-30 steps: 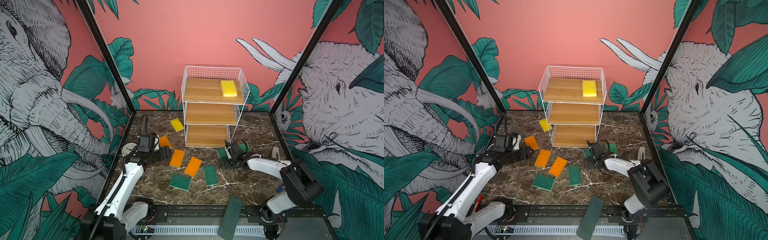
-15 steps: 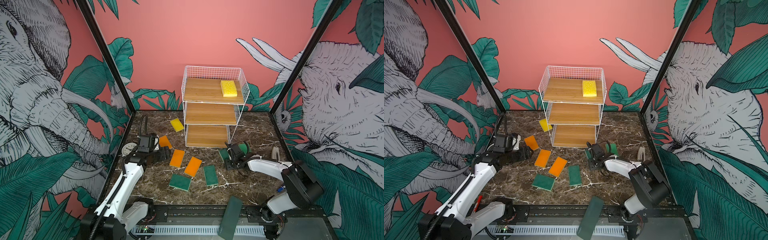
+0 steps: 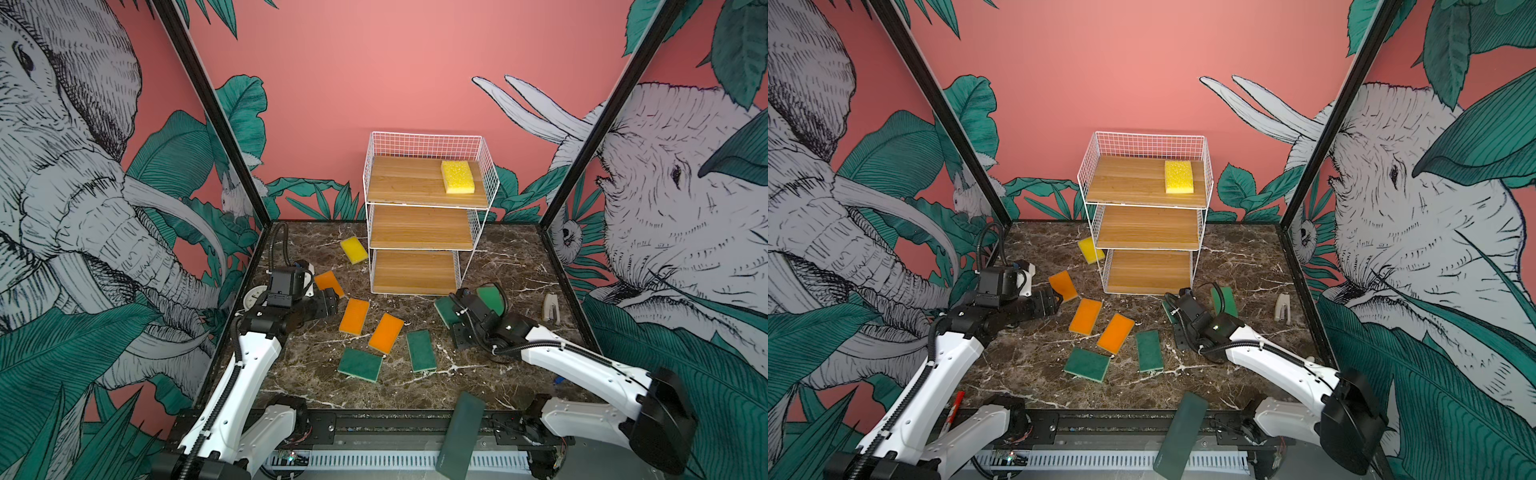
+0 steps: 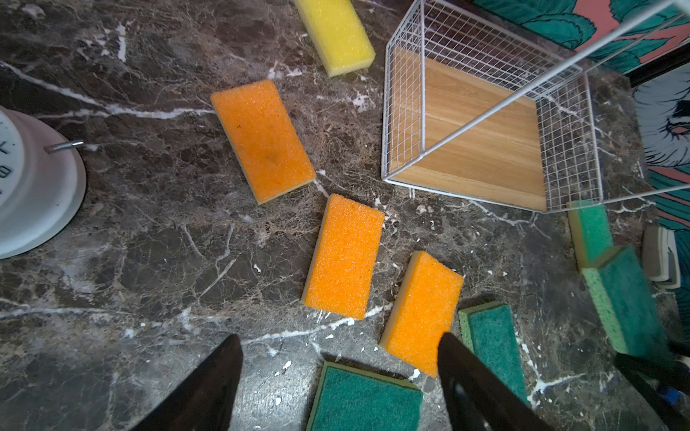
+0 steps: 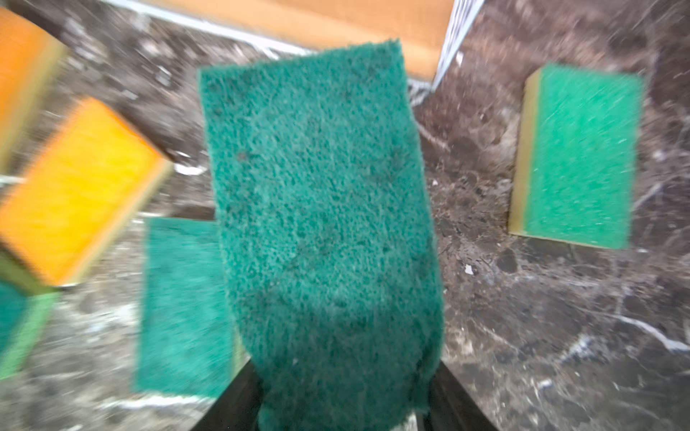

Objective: Arrange cleaning sponges on a shelf
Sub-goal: Pick up the cleaning sponge at the center of the table.

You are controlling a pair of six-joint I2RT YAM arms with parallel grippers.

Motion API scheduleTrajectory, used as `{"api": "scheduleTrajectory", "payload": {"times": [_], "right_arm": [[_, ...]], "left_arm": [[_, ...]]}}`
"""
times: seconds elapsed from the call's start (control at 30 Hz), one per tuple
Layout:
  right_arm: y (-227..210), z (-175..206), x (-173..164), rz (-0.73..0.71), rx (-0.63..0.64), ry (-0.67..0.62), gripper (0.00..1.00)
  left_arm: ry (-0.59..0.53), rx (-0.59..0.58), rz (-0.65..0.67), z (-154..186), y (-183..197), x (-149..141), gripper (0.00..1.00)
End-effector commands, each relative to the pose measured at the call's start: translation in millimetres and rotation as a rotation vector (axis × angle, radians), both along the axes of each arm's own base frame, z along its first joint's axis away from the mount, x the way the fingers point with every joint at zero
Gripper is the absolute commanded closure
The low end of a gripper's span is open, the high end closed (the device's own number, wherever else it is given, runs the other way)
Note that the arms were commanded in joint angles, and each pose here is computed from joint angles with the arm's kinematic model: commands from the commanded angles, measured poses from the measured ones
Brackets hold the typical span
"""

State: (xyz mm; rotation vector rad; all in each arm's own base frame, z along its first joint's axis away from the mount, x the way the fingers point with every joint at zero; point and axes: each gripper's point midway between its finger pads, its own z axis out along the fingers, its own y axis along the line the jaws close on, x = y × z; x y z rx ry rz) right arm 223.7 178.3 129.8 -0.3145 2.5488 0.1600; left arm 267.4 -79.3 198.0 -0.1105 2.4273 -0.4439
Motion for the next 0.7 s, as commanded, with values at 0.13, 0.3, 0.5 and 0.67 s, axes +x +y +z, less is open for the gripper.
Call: {"api": "scheduleTrajectory", "payload": {"times": [0.13,0.3,0.5,0.67], "right_arm": [[2,68,-20,-0.028,0.011,-0.087,0.46],[33,128,-26,0.042,0.070,-0.195,0.48],[73,207,-23,0.127,0.051,-0.358,0.49],[105,258,-21,0.197,0.106,-0.446,0.51]], "left_arm": [[-0.067,-0.032,0.001,24,-2,-5,0.17],[-0.123,-0.036,-0.007,47,-2,-8,0.18],[-0.169,0.015,0.002,67,7,-12,0.17],[-0.197,0.031,0.006,80,10,-14,0.17]]}}
